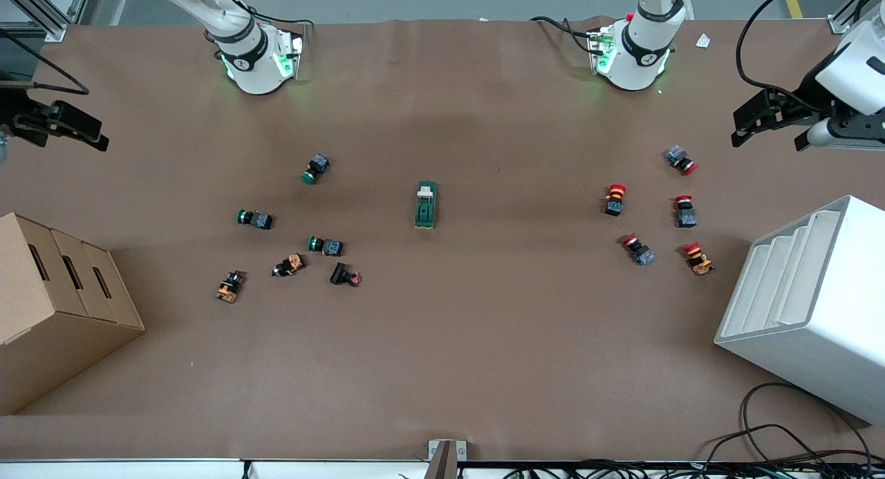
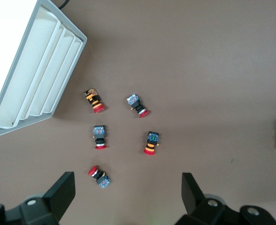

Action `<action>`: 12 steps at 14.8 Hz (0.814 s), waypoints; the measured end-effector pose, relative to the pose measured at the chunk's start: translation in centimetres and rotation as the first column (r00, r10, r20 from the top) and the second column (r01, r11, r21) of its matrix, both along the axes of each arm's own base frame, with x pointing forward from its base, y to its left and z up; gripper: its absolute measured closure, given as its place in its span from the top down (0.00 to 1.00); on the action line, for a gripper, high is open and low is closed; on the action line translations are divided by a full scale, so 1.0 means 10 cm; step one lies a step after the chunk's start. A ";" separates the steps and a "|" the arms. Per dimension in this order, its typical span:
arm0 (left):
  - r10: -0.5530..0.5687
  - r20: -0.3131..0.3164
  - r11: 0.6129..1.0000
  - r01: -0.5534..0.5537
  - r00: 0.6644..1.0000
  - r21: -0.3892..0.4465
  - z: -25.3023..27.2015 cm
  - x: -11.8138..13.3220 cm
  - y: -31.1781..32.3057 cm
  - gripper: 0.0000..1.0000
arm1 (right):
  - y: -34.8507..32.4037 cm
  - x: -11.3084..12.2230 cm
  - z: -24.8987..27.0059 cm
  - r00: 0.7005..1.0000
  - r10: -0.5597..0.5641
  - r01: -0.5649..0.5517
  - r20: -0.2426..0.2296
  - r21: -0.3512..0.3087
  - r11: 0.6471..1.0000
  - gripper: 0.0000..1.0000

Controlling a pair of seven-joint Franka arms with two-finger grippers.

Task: Close load switch with both arms
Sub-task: 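Move the left gripper over the green load switch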

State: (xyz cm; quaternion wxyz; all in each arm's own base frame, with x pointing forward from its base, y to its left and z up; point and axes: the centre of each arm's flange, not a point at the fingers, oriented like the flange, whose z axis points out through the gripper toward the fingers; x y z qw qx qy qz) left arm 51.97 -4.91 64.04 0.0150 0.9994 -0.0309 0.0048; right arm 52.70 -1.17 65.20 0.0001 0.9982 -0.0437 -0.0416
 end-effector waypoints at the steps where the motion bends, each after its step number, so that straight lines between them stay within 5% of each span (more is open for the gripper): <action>1: 0.005 -0.003 1.000 -0.005 1.000 0.000 0.00 0.00 0.03 1.00 | 0.00 -0.02 0.03 1.000 -0.001 0.001 0.004 0.000 1.000 1.00; 7: -0.019 0.014 1.000 0.019 1.000 -0.001 0.12 0.03 -0.10 1.00 | 0.00 -0.05 0.05 1.000 0.000 0.000 0.007 0.000 1.000 1.00; 12: -0.122 0.009 0.993 0.122 0.993 -0.008 -0.23 0.20 -1.00 1.00 | 0.00 -0.10 0.11 1.000 -0.001 0.001 0.019 0.000 1.000 1.00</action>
